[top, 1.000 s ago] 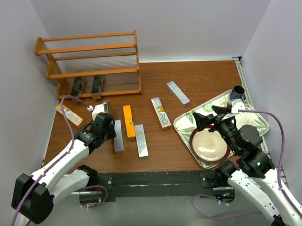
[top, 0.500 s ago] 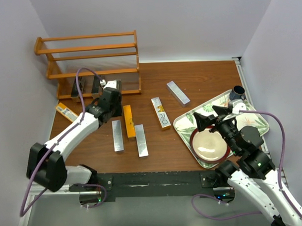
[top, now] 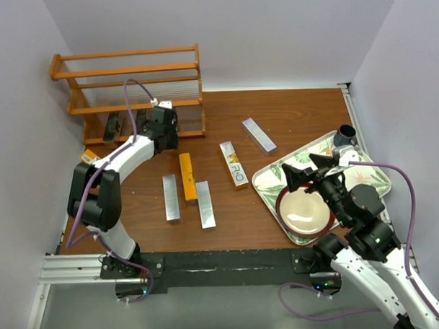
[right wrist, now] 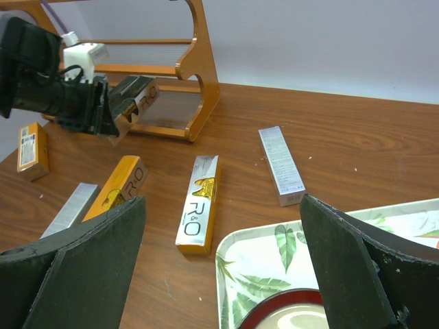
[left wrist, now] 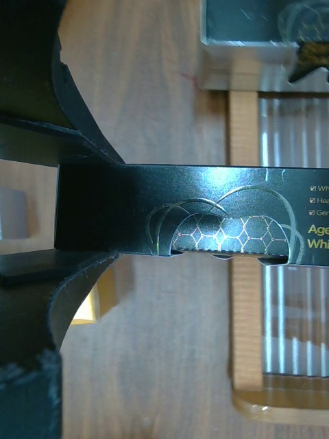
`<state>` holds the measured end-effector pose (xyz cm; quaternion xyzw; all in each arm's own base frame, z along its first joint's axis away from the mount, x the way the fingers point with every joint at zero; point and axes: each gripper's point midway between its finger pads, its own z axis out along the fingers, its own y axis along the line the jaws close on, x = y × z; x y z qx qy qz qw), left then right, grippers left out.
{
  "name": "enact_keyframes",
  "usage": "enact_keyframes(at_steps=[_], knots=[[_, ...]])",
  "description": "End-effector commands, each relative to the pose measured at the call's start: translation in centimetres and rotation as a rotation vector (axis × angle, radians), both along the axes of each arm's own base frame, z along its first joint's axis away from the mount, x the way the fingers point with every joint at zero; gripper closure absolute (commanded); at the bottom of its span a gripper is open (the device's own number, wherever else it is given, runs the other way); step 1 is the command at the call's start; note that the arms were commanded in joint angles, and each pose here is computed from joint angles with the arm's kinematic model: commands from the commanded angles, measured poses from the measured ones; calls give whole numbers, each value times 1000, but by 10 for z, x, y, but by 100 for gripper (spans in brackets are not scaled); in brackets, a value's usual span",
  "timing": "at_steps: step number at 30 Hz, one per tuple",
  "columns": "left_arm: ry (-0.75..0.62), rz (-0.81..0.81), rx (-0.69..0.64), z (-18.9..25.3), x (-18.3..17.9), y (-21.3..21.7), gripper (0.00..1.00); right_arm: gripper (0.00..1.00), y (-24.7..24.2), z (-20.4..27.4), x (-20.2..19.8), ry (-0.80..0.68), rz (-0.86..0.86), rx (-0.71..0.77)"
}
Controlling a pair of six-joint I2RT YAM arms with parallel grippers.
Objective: Place and organize the toothpastes onto the shelf
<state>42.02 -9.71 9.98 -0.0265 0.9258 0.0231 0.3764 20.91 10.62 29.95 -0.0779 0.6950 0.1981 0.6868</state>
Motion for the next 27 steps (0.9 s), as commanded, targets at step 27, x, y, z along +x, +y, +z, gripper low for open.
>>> enact_keyframes(at_steps=[27], knots=[[-91,-6,-47,-8,95,-5,53,1,-3,18,-2,-39,-8,22]])
